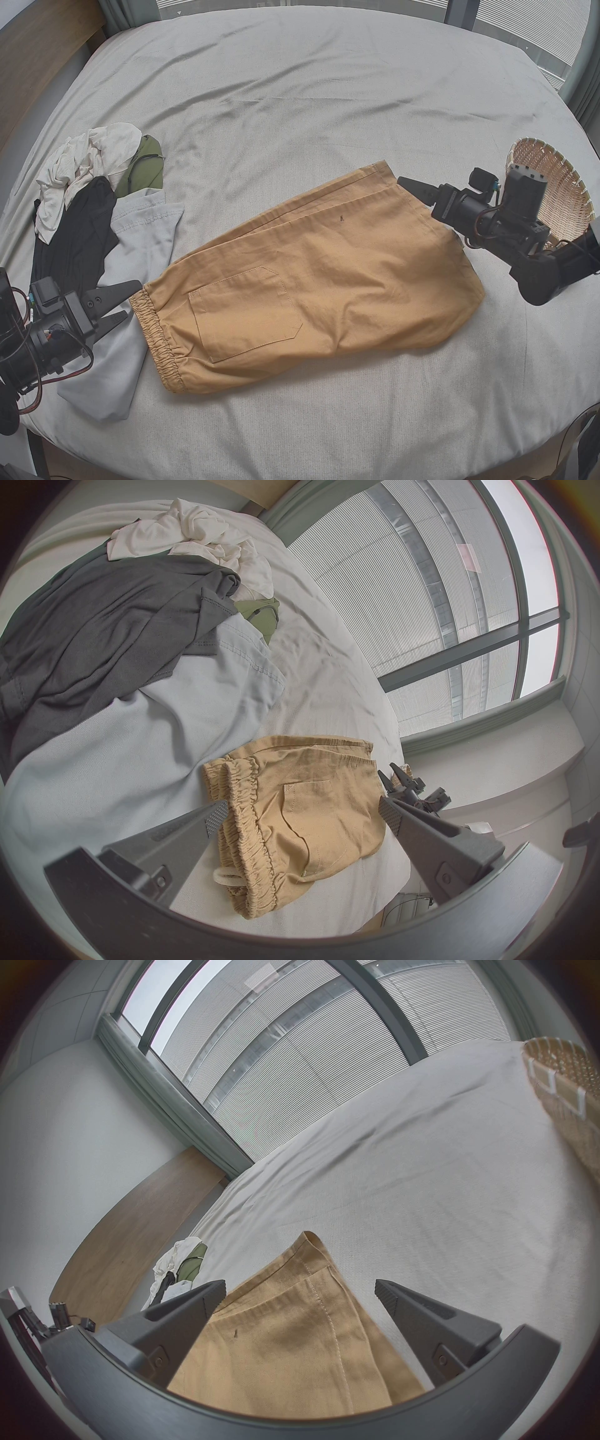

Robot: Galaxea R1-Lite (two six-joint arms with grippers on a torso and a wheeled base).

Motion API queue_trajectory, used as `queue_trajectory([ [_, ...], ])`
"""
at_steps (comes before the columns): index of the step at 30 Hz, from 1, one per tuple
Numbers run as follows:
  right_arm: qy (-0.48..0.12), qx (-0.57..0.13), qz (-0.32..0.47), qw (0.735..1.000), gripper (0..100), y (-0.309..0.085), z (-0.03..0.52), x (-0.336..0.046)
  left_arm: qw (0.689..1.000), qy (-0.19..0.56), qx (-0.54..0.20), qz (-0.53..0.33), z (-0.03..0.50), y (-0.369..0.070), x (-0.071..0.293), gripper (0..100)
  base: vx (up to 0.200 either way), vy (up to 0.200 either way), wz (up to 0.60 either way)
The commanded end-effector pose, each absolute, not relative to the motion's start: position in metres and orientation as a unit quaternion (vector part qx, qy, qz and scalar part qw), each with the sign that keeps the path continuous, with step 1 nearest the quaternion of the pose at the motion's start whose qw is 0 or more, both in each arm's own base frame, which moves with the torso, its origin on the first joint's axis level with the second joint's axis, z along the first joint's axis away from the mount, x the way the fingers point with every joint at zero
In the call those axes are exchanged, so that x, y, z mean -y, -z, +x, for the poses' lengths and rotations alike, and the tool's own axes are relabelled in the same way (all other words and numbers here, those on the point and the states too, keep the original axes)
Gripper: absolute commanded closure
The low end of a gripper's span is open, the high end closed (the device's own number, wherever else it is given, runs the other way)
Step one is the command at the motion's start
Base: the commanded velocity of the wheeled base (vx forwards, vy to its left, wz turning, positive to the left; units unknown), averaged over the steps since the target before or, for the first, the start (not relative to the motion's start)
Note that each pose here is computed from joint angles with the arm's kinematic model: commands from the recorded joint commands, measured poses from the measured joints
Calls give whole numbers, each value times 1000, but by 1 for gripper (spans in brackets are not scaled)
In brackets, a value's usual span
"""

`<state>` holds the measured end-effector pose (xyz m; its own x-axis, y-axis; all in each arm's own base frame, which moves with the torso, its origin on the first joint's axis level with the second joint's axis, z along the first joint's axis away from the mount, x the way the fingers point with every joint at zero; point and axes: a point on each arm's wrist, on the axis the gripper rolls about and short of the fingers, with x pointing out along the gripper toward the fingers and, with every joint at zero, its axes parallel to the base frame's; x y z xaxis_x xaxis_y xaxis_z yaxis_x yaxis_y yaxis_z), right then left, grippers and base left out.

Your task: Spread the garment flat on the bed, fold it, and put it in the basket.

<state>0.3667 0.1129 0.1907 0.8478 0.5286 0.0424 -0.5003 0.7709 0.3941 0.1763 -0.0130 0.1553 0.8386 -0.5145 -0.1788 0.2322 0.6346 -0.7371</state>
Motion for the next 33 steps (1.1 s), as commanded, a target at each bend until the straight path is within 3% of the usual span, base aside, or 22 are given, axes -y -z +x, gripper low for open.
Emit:
queue_trajectory([
  [1, -276, -49, 194, 940, 0, -174, 383, -122, 883, 213, -189, -373, 173, -155, 14, 0, 0, 0, 0],
  [12, -287, -41, 191, 938, 0, -185, 384, -131, 880, 219, -195, -373, 170, -153, 16, 0, 0, 0, 0],
  [13, -287, -40, 188, 938, 100, -185, 384, -131, 880, 219, -195, -373, 170, -153, 16, 0, 0, 0, 0],
  [33, -289, -4, 166, 943, 100, -203, 384, -130, 875, 223, -211, -375, 167, -147, 16, 0, 0, 0, 0],
])
